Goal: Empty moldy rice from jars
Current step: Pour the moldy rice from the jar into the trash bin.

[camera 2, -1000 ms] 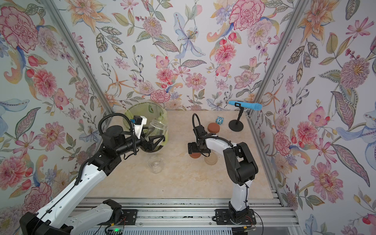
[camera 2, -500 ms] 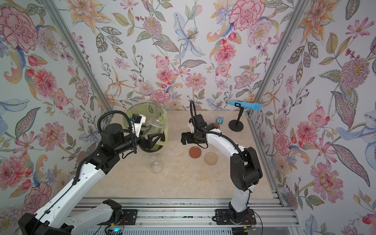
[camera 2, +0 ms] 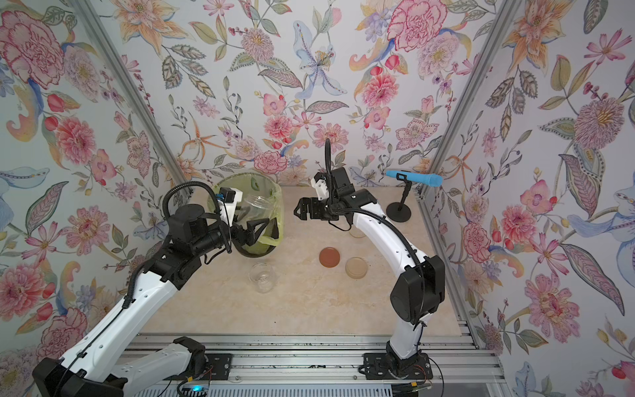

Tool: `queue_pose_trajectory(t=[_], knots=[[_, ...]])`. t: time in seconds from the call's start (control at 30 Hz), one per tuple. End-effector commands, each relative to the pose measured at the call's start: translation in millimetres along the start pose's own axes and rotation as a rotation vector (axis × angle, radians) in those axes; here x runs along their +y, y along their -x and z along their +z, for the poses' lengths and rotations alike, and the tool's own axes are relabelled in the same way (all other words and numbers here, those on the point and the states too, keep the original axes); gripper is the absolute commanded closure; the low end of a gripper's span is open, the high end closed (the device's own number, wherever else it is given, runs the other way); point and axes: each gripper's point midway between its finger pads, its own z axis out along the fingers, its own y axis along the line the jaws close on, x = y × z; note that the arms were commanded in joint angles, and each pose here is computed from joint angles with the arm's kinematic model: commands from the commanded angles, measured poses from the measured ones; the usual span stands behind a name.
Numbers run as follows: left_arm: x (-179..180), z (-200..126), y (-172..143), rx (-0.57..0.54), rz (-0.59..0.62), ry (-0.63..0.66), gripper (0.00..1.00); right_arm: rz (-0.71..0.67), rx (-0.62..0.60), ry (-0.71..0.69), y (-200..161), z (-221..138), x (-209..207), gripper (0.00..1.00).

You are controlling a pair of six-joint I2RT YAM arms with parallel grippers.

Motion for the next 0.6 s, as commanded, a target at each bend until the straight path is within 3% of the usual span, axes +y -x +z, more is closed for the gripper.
queue_pose_trajectory(t=[0.0, 0.57], knots=[[2, -11, 44, -0.110, 0.075, 0.015, 1.00, 0.024, 0.028, 0.042, 2, -4, 13, 0.00], [35, -11, 43, -0.079, 0.071, 0.043, 1.00, 0.001, -0.005, 0.308, 39, -17, 101, 0.00]])
